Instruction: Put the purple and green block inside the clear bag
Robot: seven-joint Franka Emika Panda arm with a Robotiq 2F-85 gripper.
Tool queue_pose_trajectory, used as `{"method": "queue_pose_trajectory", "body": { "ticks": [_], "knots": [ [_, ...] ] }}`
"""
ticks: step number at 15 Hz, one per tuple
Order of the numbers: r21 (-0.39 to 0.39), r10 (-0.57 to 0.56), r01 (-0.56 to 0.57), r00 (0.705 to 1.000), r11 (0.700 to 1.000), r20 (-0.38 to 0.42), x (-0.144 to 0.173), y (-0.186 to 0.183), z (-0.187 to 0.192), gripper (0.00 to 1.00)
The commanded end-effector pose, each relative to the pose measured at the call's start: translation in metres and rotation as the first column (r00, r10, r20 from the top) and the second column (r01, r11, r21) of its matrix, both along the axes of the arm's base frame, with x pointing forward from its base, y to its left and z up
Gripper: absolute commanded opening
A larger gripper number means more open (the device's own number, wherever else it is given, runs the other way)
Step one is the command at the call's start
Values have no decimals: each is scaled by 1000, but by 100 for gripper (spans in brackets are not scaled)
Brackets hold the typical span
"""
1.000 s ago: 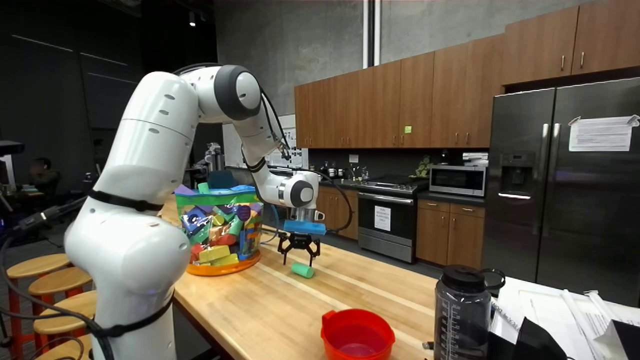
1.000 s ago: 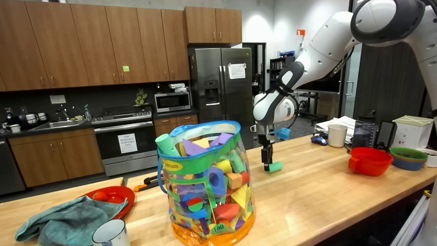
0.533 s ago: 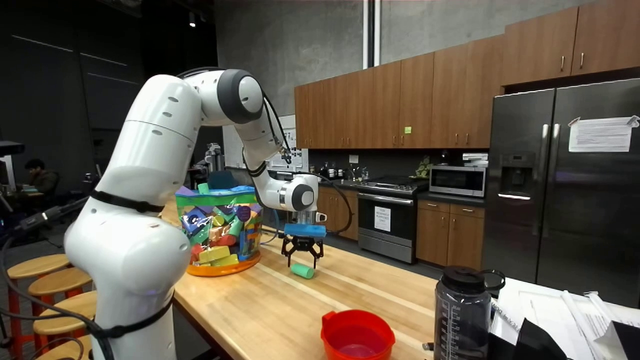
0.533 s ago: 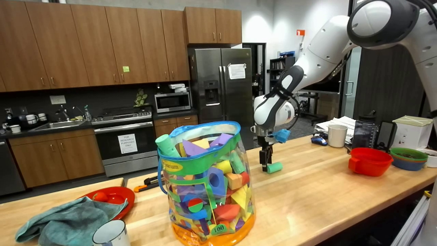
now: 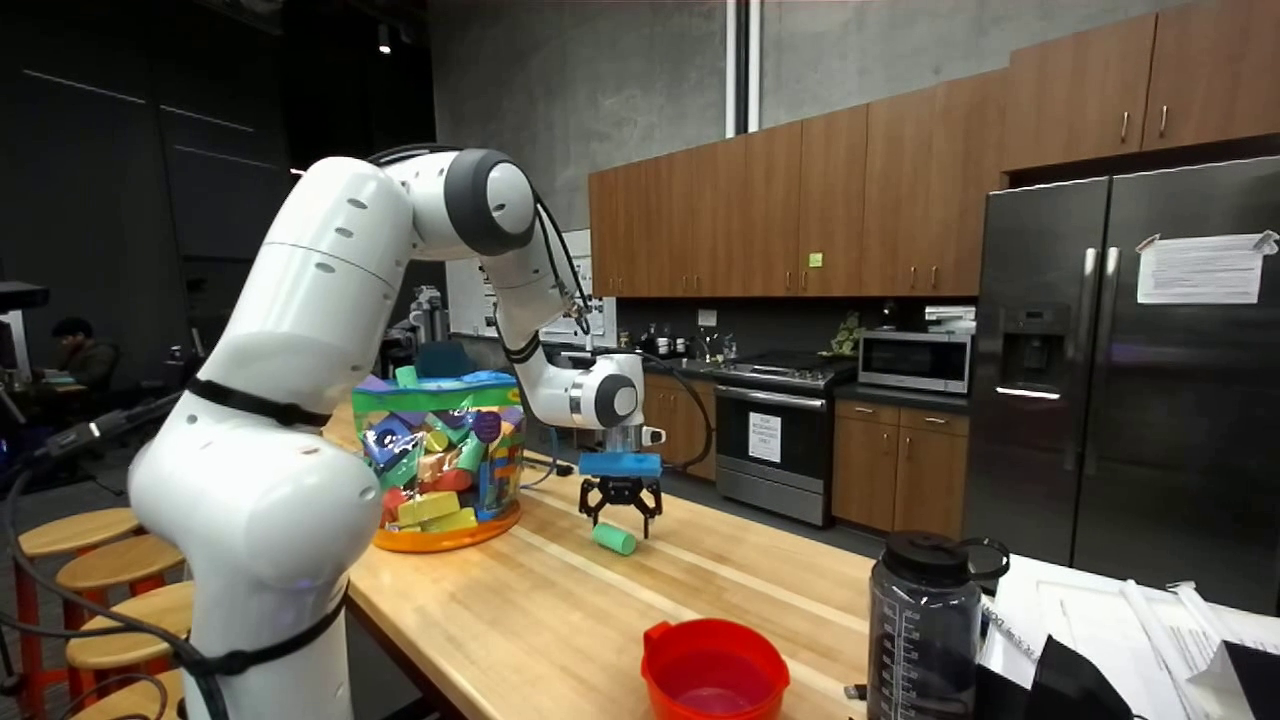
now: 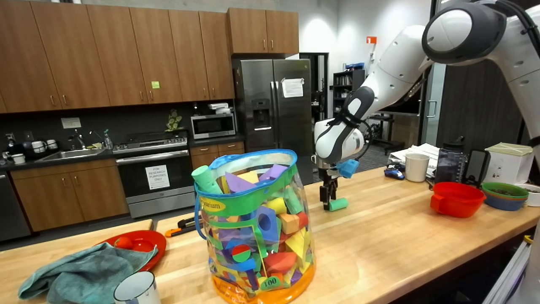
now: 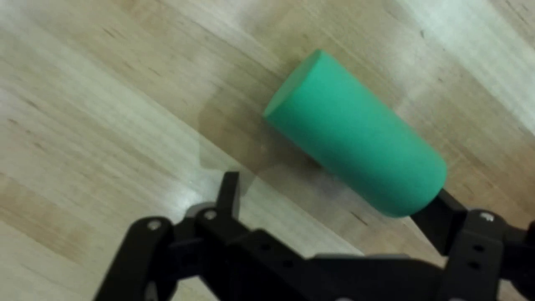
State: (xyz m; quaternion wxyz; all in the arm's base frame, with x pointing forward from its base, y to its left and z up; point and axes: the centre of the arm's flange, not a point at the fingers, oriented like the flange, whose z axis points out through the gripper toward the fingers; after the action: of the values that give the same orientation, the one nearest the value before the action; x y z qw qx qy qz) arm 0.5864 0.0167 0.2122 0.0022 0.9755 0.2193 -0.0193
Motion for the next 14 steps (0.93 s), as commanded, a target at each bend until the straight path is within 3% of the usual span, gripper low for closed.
{"method": "queue_pose_trajectory", "body": {
  "ticks": [1,6,14],
  "knots": [
    [-31,-25,26,999,999,30,1,6,6,100],
    [-44,-43,45,997,998,63,4,5,13,100],
    [-48,-54,54,998,997,18,-8,7,34,100]
  ]
}}
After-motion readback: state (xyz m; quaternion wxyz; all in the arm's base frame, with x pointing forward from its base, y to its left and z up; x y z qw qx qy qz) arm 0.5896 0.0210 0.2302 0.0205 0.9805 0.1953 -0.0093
